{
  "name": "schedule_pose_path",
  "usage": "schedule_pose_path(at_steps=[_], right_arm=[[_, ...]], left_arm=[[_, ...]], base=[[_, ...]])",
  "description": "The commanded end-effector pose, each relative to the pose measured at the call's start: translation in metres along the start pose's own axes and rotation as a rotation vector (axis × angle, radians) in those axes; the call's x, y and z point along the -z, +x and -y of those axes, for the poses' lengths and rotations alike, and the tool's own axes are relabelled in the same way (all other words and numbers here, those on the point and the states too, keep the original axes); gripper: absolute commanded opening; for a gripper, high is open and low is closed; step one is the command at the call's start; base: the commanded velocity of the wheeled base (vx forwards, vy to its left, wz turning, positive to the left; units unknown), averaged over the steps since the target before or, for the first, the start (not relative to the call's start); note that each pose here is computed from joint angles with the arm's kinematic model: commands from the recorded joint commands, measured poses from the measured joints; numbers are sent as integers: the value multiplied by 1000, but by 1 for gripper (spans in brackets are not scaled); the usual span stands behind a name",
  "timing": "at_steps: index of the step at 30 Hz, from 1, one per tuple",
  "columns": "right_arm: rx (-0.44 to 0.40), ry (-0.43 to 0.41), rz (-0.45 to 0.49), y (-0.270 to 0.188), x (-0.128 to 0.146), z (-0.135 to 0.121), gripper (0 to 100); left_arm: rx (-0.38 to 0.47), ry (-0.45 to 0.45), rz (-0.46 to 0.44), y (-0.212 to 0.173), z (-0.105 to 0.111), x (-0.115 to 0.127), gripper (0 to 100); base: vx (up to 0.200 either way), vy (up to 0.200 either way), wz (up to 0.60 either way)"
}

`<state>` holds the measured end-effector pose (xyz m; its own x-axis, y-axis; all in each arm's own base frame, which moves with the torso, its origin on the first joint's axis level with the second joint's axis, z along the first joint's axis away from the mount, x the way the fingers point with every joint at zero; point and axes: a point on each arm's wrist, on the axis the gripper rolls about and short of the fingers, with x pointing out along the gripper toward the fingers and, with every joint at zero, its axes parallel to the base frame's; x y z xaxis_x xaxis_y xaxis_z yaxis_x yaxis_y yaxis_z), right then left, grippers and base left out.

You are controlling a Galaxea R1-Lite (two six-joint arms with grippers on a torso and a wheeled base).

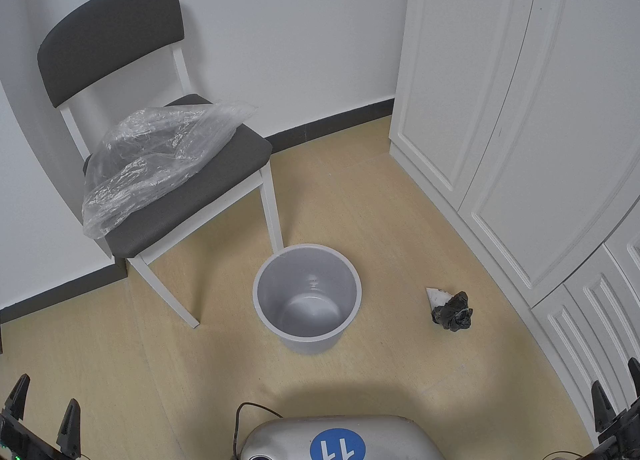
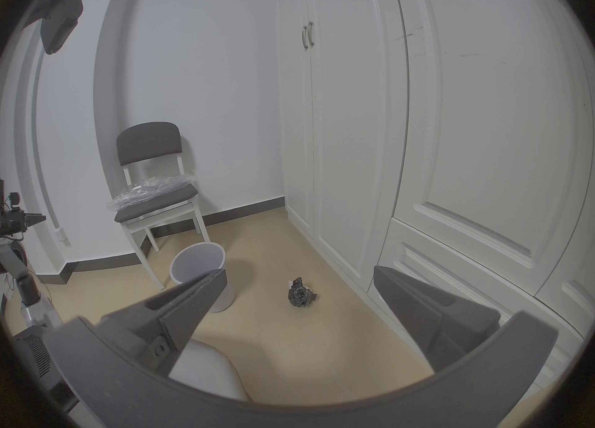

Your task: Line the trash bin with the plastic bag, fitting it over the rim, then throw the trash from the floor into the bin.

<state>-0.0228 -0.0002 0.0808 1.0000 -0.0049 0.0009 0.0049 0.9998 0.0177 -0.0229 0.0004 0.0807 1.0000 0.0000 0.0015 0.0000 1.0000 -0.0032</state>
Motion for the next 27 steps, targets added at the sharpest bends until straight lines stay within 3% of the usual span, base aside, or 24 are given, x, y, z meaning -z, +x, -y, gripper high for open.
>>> schedule_pose_path(at_steps=[1, 15, 27], right_arm=[[1, 1, 2, 0, 5, 0, 100], [4, -2, 1, 0, 5, 0, 100], [-3, -33, 1, 0, 5, 0, 100]], left_arm=[[-2, 0, -1, 0, 0, 5, 100], [-5, -12, -1, 0, 0, 5, 100], [31, 32, 0, 0, 1, 5, 100]], base=[[0, 0, 0], [0, 0, 0], [0, 0, 0]])
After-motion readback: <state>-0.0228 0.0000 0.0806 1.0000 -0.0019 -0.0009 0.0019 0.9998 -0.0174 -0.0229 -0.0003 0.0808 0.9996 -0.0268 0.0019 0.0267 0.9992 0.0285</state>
